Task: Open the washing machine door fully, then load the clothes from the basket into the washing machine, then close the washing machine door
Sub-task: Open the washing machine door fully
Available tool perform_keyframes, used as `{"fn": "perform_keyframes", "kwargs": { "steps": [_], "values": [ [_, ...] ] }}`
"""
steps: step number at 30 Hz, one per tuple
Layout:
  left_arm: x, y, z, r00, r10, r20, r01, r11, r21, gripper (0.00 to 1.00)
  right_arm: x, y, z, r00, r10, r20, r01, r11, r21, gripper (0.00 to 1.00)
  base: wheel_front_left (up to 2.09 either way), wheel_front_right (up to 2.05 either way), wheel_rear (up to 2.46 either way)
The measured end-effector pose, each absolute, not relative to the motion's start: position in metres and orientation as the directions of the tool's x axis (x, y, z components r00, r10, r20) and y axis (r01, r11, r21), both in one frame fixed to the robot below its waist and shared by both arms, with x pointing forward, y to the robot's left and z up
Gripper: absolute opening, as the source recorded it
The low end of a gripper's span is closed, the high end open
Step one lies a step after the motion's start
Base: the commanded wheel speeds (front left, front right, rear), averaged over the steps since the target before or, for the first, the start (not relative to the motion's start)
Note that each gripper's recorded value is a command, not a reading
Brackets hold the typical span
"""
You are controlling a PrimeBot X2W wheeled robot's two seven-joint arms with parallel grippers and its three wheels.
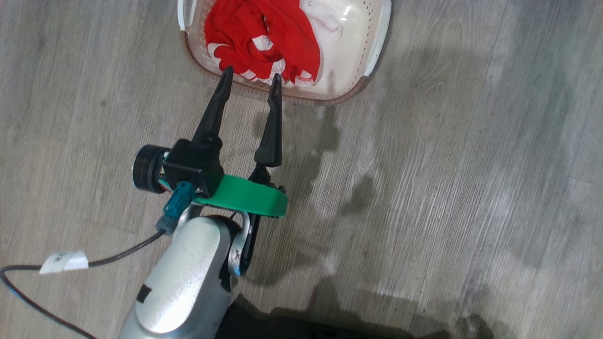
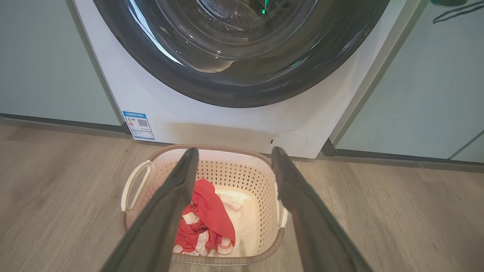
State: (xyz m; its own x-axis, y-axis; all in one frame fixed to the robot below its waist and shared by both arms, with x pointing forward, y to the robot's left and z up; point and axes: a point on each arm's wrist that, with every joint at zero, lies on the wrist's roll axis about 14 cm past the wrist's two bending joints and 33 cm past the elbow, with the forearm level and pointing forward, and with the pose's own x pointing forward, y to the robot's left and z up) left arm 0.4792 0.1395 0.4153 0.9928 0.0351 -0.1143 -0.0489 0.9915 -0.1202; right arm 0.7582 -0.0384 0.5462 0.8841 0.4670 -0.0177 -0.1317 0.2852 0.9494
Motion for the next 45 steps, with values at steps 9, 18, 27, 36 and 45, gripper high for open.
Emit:
{"fn": "perform_keyframes", "kwargs": {
  "steps": [9,18,27,36,45],
  "values": [
    [0.480,0.138,0.417,0.994,0.033,-0.109,-0.045,0.992,-0.115,1.00,0.760,-0.033,0.543,0.850,0.521,-0.070,-0.117,0.318,0.941,0.00,0.00,0.00,0.00],
    [0.480,0.139,0.425,0.995,0.035,-0.093,-0.045,0.992,-0.114,1.00,0.749,-0.027,0.544,0.790,0.604,-0.100,-0.115,0.307,0.945,0.00,0.00,0.00,0.00],
    [0.477,0.139,0.444,0.998,0.035,-0.051,-0.041,0.993,-0.115,1.00,0.715,-0.007,0.527,0.694,0.702,-0.159,-0.072,0.287,0.955,0.00,0.00,0.00,0.00],
    [0.454,0.152,0.462,0.996,0.079,-0.036,-0.083,0.990,-0.111,1.00,0.674,0.007,0.524,0.622,0.762,-0.178,-0.038,0.256,0.966,0.00,0.00,0.00,0.00],
    [0.426,0.165,0.485,0.992,0.127,-0.002,-0.126,0.986,-0.110,1.00,0.632,0.024,0.529,0.566,0.805,-0.177,-0.017,0.226,0.974,0.00,0.00,0.00,0.00]
  ]
}}
